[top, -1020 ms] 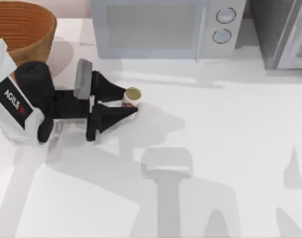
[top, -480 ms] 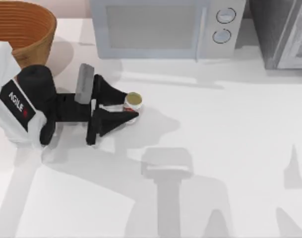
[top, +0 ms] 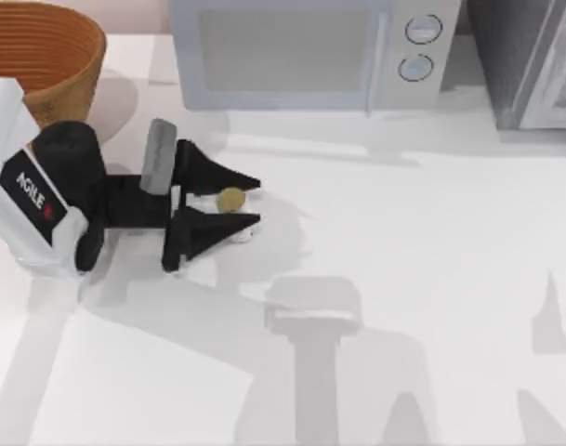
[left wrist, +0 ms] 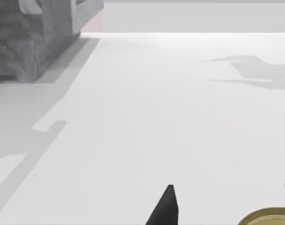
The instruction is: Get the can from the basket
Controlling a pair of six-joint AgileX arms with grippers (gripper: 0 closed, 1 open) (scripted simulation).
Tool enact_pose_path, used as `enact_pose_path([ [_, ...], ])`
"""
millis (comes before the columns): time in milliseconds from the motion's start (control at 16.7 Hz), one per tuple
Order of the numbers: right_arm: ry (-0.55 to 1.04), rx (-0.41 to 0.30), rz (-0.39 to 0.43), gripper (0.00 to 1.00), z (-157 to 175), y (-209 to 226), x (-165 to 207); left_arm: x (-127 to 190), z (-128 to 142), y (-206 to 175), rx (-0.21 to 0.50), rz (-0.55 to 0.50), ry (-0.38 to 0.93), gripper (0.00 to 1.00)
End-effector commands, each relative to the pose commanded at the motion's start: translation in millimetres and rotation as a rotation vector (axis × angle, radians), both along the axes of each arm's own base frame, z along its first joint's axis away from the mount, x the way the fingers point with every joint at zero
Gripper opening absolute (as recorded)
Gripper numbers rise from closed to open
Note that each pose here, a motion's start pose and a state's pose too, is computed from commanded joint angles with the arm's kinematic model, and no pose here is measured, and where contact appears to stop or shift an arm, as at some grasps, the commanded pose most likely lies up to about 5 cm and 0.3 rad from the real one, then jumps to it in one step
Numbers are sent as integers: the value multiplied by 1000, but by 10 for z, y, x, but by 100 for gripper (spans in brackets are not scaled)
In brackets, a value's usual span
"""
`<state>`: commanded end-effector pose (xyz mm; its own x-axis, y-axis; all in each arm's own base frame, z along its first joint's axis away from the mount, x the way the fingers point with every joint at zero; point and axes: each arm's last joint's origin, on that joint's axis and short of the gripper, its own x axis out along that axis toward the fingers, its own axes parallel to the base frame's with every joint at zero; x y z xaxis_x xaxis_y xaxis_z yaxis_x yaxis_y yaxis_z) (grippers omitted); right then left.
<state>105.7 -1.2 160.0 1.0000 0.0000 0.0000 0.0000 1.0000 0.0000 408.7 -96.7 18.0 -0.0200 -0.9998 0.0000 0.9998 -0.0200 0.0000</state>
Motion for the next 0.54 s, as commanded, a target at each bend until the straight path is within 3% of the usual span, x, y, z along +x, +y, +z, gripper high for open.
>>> enact_pose_path([
  [180,0,0,0,100,0,0,0,0,0,0,0,0,0,98],
  [540,0,0,0,100,0,0,0,0,0,0,0,0,0,100],
])
